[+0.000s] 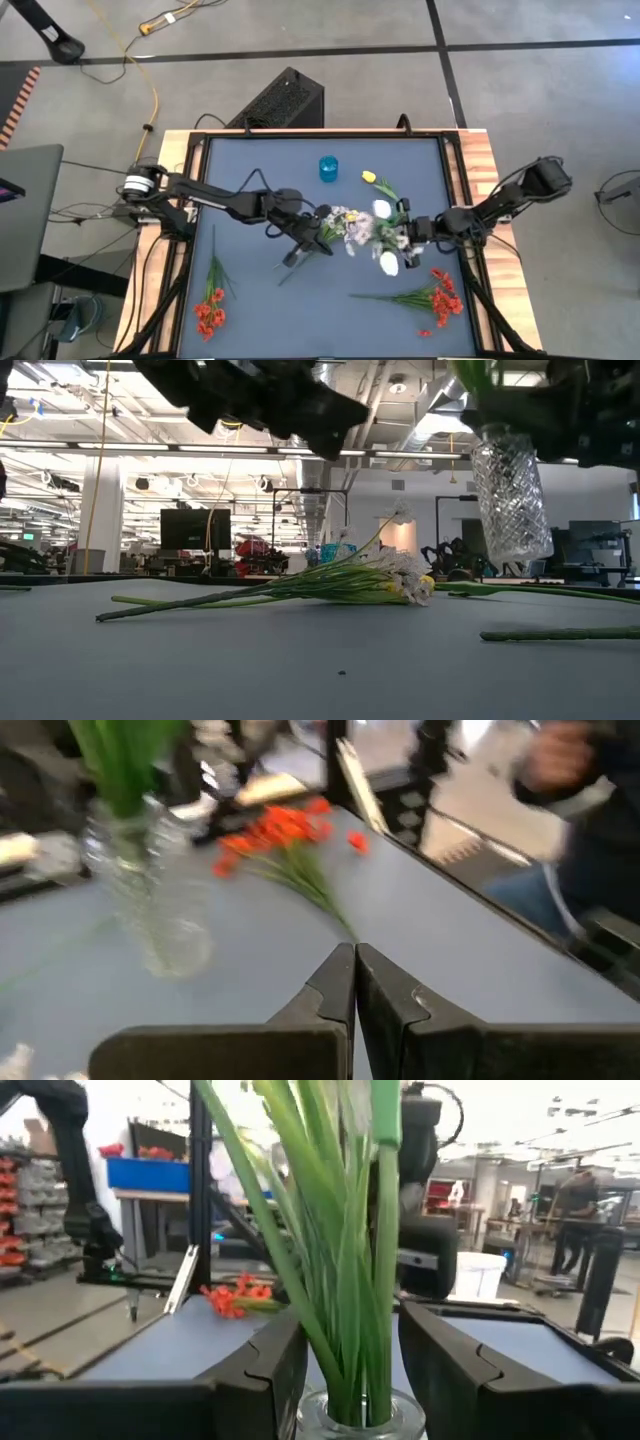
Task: Sort flowers into vase by color
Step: Put the white flowers into the transparent vase
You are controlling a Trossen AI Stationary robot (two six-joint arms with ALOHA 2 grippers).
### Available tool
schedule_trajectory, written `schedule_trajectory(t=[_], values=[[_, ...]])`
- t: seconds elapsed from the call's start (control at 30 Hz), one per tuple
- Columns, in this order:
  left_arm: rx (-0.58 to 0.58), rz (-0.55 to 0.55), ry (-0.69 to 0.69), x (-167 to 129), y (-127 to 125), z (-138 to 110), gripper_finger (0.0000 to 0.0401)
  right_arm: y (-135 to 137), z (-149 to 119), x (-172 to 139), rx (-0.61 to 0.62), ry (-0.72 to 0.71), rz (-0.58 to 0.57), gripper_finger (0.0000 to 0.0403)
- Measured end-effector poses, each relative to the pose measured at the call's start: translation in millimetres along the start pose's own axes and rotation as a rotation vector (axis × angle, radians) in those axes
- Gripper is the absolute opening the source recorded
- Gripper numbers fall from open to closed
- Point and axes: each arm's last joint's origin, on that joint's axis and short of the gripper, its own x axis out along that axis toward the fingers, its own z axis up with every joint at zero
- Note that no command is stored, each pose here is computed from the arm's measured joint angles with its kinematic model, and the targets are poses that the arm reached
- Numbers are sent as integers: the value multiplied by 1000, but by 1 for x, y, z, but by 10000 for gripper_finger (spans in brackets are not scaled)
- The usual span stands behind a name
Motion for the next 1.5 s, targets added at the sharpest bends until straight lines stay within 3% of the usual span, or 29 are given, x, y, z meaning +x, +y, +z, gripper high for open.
schedule_trajectory(t=[0.13, 0.27, 0.47, 0.67, 0.87, 1.1, 1.33, 1.5], values=[[-17, 89, -70, 19, 2, -9, 2, -1, -2, 2, -1, -33, -6, 173], [-7, 154, -54, 34, 3, -27, 31, 1, 0, 7, -7, -44, 9, 173], [-37, 205, -135, 46, 9, -39, 120, 7, 5, 12, -18, -71, 46, 173], [4, 251, -173, 74, 13, -43, 225, 8, 9, 16, -27, -96, 46, 173], [24, 352, -165, 102, 22, -39, 295, 8, 11, 17, -19, -106, 44, 171], [-6, 501, -90, 108, 34, -31, 316, 9, 11, 17, -5, -106, 49, 148], [-62, 487, -57, 109, 35, -33, 316, 9, 9, 17, -9, -85, 36, 101], [-88, 487, -92, 109, 36, -31, 316, 8, 6, 17, 18, -44, -2, 92]])
